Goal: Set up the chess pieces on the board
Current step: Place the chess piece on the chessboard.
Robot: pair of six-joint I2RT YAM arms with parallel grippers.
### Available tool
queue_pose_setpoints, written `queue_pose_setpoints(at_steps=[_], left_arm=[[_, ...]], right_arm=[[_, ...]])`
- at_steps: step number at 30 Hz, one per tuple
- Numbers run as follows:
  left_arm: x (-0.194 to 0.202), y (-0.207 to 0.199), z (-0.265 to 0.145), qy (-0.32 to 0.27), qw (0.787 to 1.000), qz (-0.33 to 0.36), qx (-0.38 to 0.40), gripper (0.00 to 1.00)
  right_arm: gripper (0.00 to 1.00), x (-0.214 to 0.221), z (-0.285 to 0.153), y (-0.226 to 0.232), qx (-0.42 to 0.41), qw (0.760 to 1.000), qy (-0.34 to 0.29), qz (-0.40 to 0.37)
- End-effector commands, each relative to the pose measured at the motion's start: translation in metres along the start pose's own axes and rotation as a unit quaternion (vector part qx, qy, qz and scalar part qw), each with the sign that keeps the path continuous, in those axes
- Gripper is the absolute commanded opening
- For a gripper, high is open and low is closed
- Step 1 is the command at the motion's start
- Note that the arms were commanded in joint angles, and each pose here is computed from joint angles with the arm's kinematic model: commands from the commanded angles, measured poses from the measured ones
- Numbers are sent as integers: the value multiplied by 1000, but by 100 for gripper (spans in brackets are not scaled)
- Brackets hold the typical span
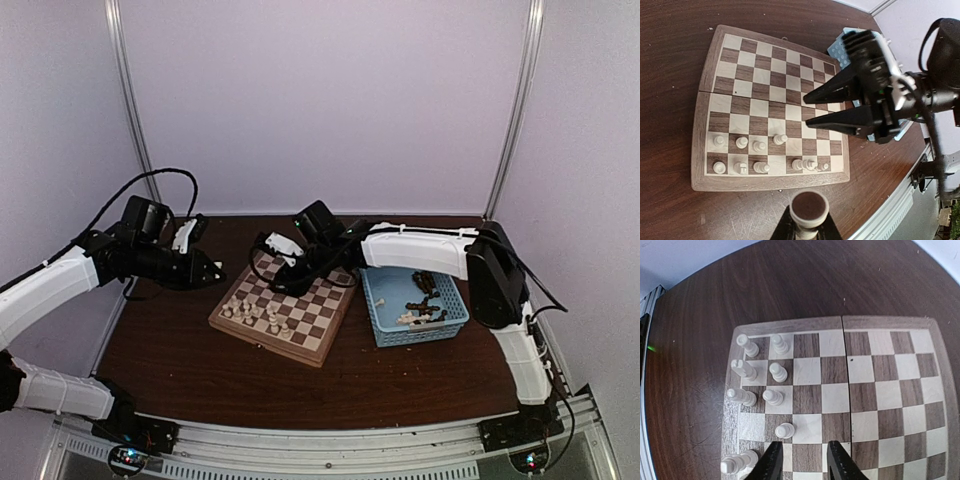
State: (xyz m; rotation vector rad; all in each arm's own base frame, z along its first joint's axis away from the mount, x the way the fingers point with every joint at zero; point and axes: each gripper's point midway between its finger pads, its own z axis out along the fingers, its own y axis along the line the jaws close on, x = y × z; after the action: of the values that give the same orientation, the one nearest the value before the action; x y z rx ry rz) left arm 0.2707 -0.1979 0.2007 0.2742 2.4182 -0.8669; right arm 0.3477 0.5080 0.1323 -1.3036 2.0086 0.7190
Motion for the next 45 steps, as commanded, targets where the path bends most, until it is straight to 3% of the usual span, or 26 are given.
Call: queue_pose_setpoints(at_steps=[1,11,45], left_arm=[[-15,-7,-5,-27,1000,8,12,9],[-12,-4,-4,-24,1000,11,9,9],[-10,-3,-1,-21,1000,12,9,9]], right_arm=[[30,10,16,-3,-10,1000,8,18],[0,39,41,-9,-10,999,40,28],[0,53,57,12,-82,994,55,38]])
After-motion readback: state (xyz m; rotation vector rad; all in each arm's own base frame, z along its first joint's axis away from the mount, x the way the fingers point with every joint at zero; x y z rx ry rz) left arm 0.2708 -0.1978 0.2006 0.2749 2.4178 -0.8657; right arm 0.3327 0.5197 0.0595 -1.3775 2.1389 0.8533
